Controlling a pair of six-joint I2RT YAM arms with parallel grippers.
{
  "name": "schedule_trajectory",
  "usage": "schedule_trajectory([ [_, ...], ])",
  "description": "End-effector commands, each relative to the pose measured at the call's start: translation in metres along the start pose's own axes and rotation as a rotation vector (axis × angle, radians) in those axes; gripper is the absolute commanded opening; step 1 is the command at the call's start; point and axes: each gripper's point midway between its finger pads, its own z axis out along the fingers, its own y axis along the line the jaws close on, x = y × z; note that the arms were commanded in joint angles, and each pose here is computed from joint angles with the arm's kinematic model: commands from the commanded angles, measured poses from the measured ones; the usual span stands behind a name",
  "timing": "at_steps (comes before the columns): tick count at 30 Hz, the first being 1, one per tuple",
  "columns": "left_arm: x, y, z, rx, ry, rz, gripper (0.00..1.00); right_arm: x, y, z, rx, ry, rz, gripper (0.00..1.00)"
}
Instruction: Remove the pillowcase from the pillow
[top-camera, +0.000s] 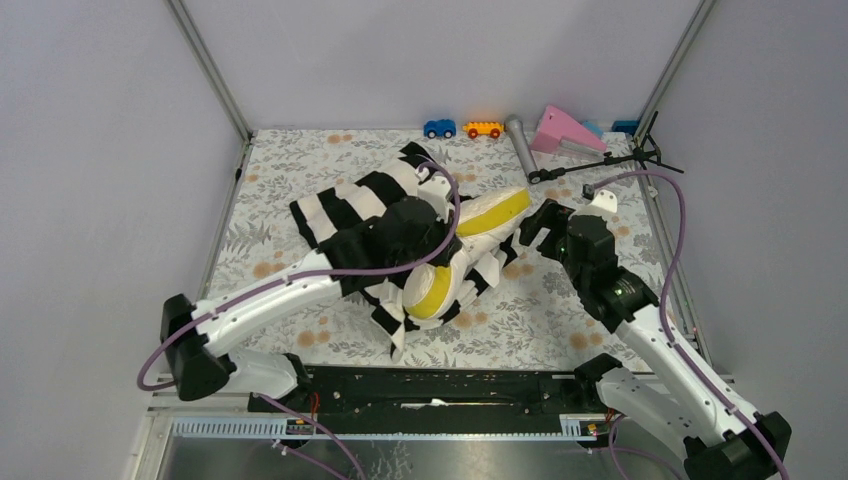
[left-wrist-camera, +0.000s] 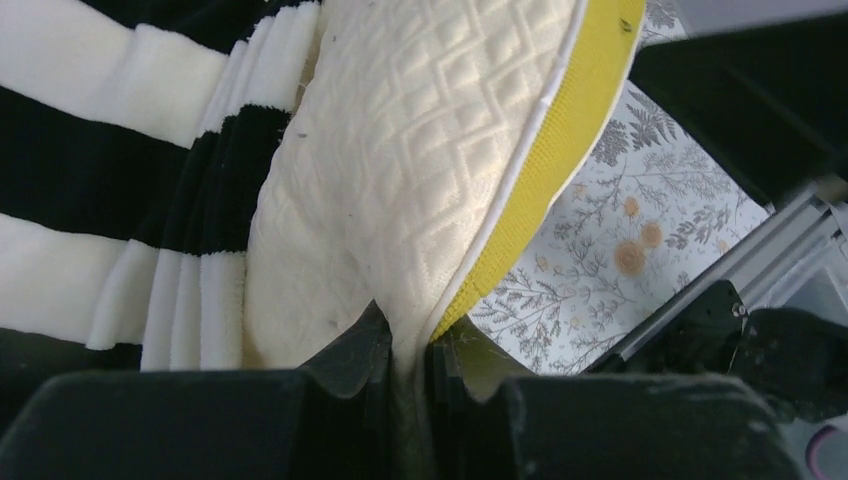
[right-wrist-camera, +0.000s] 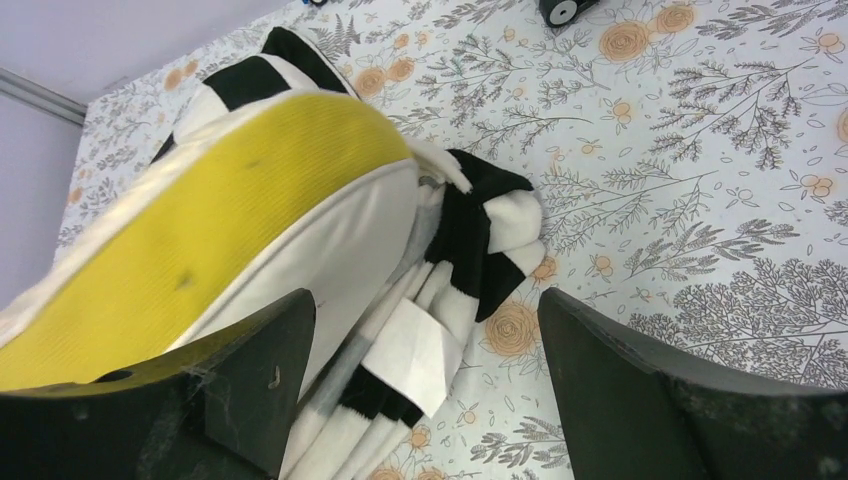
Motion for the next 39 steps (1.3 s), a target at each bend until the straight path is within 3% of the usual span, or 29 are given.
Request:
schedule_trajectory([
  [1,-0.056,-0.007,0.010,0.061,-0.119,-0.119,0.00,0.010,-0.005,-0.013,-0.020,0.024,0.002,0.90],
  [2,-0.055,-0.004,0.017,0.062,-0.108,-0.131,0.00,0.015,-0.005,-0.014,-0.034,0.037,0.009,0.90],
  [3,-0.055,-0.005,0.023,0.076,-0.100,-0.132,0.07,0.020,-0.005,-0.015,-0.046,0.048,0.017,0.90],
  [4,-0.054,-0.010,0.028,0.099,-0.083,-0.114,0.25,0.024,-0.004,-0.016,-0.059,0.059,0.023,0.91],
  [6,-0.049,-0.015,0.032,0.117,-0.041,-0.090,0.73,0.033,-0.002,-0.016,-0.081,0.086,0.032,0.92],
  [11,-0.043,0.022,0.017,-0.064,-0.043,-0.074,0.97,0.067,-0.006,-0.021,-0.091,0.219,0.032,0.94],
  [18,0.000,0.071,-0.012,-0.253,0.019,-0.096,0.99,0.094,-0.033,-0.030,0.014,0.296,0.071,0.97],
  [21,0.012,0.072,-0.021,-0.234,0.047,-0.088,0.99,0.095,-0.039,-0.031,0.036,0.294,0.066,0.99],
  [28,0.004,-0.023,-0.036,0.310,0.052,-0.102,0.99,0.098,0.025,-0.047,-0.336,0.353,0.086,1.00],
  [33,-0.009,-0.083,-0.056,0.676,0.077,-0.129,0.99,0.091,0.022,-0.043,-0.305,0.312,0.123,1.00],
  [35,-0.021,-0.076,-0.054,0.610,0.037,-0.129,0.99,0.091,0.015,-0.042,-0.260,0.312,0.124,1.00],
  [39,-0.031,-0.007,-0.035,0.172,-0.017,-0.133,0.99,0.099,0.000,-0.041,-0.168,0.345,0.132,0.99],
])
